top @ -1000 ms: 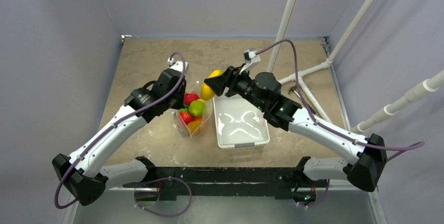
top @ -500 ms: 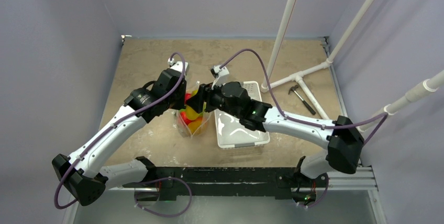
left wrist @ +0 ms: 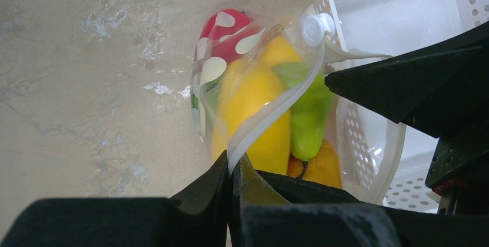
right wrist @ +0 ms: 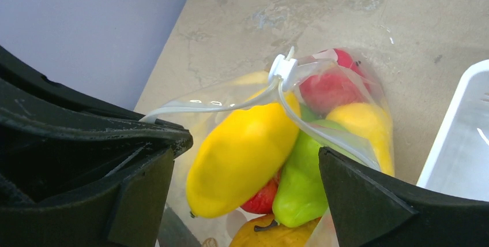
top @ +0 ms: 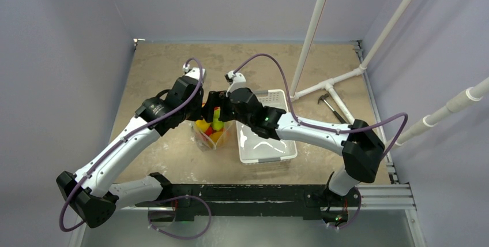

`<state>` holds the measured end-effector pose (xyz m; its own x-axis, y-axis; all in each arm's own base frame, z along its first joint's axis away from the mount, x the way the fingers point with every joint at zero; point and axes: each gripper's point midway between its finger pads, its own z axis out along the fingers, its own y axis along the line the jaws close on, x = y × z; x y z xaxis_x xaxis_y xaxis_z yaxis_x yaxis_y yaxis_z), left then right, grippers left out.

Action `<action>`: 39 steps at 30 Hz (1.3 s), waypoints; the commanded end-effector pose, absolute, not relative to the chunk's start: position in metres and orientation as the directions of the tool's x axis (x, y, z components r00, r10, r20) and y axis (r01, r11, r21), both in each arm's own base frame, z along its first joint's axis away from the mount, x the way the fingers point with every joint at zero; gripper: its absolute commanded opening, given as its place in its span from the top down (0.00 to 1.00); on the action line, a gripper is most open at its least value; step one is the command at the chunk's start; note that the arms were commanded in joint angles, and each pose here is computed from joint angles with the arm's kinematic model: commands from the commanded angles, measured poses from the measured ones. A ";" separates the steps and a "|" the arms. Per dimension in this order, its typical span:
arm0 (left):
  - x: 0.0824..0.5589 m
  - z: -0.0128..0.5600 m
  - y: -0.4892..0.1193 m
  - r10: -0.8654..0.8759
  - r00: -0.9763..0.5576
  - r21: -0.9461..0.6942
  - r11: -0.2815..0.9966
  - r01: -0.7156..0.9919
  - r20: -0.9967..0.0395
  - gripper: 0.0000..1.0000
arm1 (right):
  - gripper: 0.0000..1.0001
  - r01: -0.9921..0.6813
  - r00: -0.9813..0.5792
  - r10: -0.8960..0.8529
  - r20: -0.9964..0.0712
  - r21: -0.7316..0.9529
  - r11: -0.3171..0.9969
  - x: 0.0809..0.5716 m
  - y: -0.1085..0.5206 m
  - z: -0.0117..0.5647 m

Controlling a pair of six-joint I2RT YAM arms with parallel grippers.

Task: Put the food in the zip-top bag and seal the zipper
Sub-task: Place the fake fruit in the zipper food storage bag, then adjust the zipper food storage bag at the center of the board.

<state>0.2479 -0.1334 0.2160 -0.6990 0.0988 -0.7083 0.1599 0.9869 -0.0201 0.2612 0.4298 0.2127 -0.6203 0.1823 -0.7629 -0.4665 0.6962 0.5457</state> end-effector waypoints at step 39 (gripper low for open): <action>0.236 0.277 -0.160 0.283 -0.516 -0.007 0.872 0.490 -0.808 1.00 | 0.20 -0.730 -0.094 -0.002 -0.996 0.067 0.680 0.229 0.325 0.357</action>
